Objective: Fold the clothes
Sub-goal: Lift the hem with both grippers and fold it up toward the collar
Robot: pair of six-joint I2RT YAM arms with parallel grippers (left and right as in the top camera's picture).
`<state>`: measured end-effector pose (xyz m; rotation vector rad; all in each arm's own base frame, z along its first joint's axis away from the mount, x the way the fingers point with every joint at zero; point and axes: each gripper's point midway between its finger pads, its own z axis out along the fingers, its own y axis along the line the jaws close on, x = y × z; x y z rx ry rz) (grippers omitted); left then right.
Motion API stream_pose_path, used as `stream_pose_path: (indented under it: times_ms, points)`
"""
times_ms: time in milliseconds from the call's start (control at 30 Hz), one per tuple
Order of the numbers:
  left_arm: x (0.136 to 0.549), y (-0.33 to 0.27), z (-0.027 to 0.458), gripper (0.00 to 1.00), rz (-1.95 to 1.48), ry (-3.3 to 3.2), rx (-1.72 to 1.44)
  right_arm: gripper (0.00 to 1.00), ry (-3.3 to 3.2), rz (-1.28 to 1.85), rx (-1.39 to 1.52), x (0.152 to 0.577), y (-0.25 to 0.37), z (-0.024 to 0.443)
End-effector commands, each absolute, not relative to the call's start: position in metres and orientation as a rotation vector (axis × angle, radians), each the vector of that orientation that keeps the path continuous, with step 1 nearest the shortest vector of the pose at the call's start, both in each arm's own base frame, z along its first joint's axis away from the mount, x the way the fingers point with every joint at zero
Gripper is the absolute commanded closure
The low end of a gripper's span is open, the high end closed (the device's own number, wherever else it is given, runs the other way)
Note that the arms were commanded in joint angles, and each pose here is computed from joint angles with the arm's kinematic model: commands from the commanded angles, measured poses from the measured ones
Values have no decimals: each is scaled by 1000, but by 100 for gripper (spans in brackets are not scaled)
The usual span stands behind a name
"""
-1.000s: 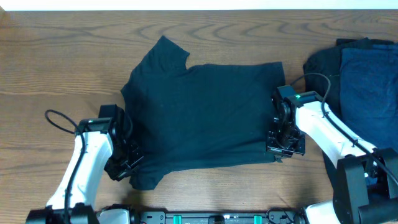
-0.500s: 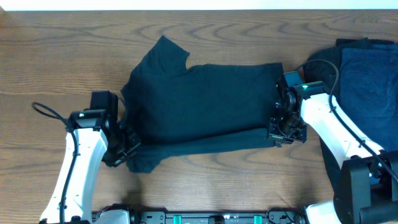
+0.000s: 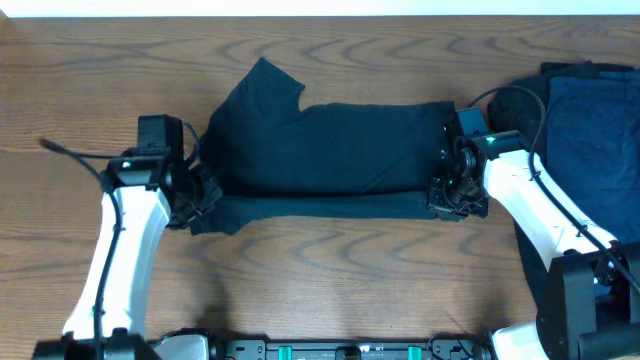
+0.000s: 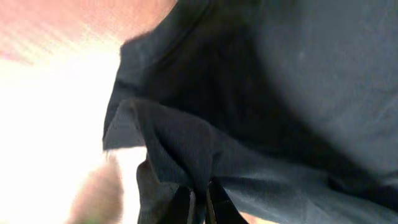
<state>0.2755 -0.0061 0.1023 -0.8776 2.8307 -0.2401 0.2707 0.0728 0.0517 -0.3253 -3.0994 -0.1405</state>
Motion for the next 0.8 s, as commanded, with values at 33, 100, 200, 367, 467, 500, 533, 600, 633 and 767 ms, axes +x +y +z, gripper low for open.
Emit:
stream_pose_path:
  times_ms: [33, 100, 200, 367, 467, 500, 533, 600, 633, 767]
  points:
    - [295, -9, 95, 94, -203, 2828, -770, 95, -3150, -35, -337, 282, 59, 53]
    - [304, -15, 91, 94, -208, 2825, -723, 96, -3166, -17, -340, 285, 56, 53]
    - [313, -23, 85, 94, -215, 2822, -680, 95, -3186, 3, -343, 289, 54, 52]
    - [322, -18, 81, 94, -132, 2796, -659, 92, -3229, -9, -347, 299, 55, 49]
    - [328, -16, 83, 94, -121, 2768, -652, 91, -3258, -23, -353, 305, 56, 46]
    - [330, -16, 84, 94, -124, 2761, -650, 91, -3267, -29, -353, 306, 56, 44]
    - [331, -16, 84, 94, -126, 2755, -649, 90, -3273, -32, -354, 307, 57, 43]
    - [333, -16, 85, 94, -129, 2748, -647, 89, -3283, -37, -356, 309, 57, 40]
    - [335, -17, 85, 94, -131, 2742, -646, 89, -3290, -41, -356, 310, 57, 38]
    - [342, -17, 86, 94, -142, 2715, -639, 89, -3326, -36, -363, 316, 56, 35]
